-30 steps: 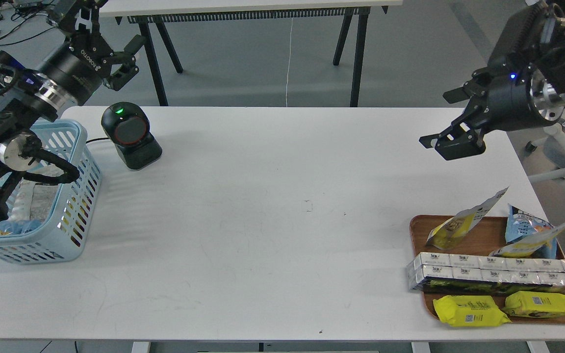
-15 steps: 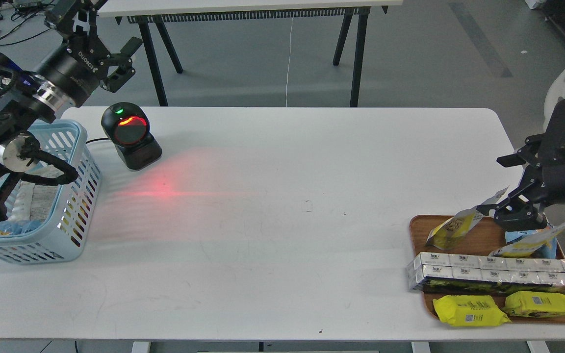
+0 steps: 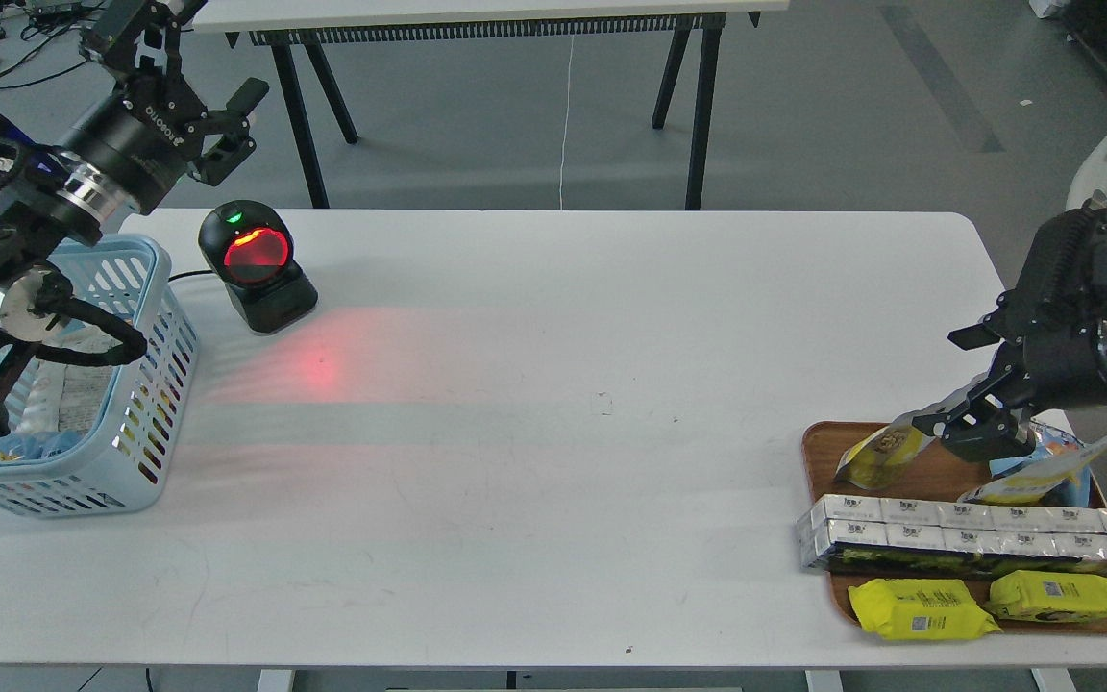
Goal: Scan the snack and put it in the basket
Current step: 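Lower the right gripper and grasp the yellow-and-white snack bag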
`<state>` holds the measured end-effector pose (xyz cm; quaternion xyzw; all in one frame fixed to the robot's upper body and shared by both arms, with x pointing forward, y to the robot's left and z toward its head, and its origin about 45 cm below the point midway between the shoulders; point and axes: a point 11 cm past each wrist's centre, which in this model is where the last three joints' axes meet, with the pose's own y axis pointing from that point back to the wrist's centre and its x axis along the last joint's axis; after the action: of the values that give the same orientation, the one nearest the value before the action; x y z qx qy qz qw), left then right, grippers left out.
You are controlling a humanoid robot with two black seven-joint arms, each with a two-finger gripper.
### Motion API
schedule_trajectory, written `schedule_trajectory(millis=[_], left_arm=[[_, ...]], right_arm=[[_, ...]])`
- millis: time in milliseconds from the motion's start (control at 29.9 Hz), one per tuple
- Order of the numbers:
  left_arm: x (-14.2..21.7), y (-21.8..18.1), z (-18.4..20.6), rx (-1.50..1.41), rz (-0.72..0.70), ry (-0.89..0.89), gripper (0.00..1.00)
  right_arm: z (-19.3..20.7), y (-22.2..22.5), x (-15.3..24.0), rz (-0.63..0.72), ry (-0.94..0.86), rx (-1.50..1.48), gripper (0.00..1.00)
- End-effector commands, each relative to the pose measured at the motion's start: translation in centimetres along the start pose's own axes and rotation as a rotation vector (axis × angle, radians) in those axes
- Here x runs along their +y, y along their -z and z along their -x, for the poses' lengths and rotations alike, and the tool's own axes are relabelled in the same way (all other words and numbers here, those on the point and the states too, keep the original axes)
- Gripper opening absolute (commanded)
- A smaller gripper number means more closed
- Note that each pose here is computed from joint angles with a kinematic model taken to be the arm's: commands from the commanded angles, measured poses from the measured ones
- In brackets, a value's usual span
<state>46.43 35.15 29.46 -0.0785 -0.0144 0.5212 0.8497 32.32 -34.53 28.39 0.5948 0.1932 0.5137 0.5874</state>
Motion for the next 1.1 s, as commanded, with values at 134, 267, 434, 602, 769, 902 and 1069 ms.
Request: schedule_trajectory(millis=[134, 267, 434, 602, 769, 902, 1069], left_arm=[[0.3, 0.0, -0.6, -0.005, -0.003, -0.018, 1.0], [0.5, 0.2, -0.9, -0.006, -0.009, -0.028, 1.0], [0.6, 0.4, -1.0, -0.006, -0.012, -0.033, 1.0], [0.6, 0.4, -1.0, -0.006, -0.012, -0.033, 1.0], [0.6, 0.4, -1.0, -0.006, -0.012, -0.033, 1.0], [0.5, 0.4, -0.9, -0.004, -0.012, -0.032, 1.0], [0.6, 0.4, -1.0, -0.006, -0.012, -0.033, 1.0]], right_arm=[[-0.1, 0.6, -2.4, -0.043, 0.019, -0.003, 0.94], [0.0, 0.5, -3.2, -0.048, 0.029, -0.01, 0.87], [0.4, 0.7, -3.5, -0.056, 0.035, -0.017, 0.56], [0.7, 0.9, -3.7, -0.062, 0.038, -0.024, 0.17], [0.4, 0.8, -3.5, -0.058, 0.026, -0.026, 0.0], [0.0, 0.5, -3.4, -0.05, 0.01, -0.028, 0.0], [-0.9, 0.2, -3.0, -0.038, -0.024, -0.027, 0.0]])
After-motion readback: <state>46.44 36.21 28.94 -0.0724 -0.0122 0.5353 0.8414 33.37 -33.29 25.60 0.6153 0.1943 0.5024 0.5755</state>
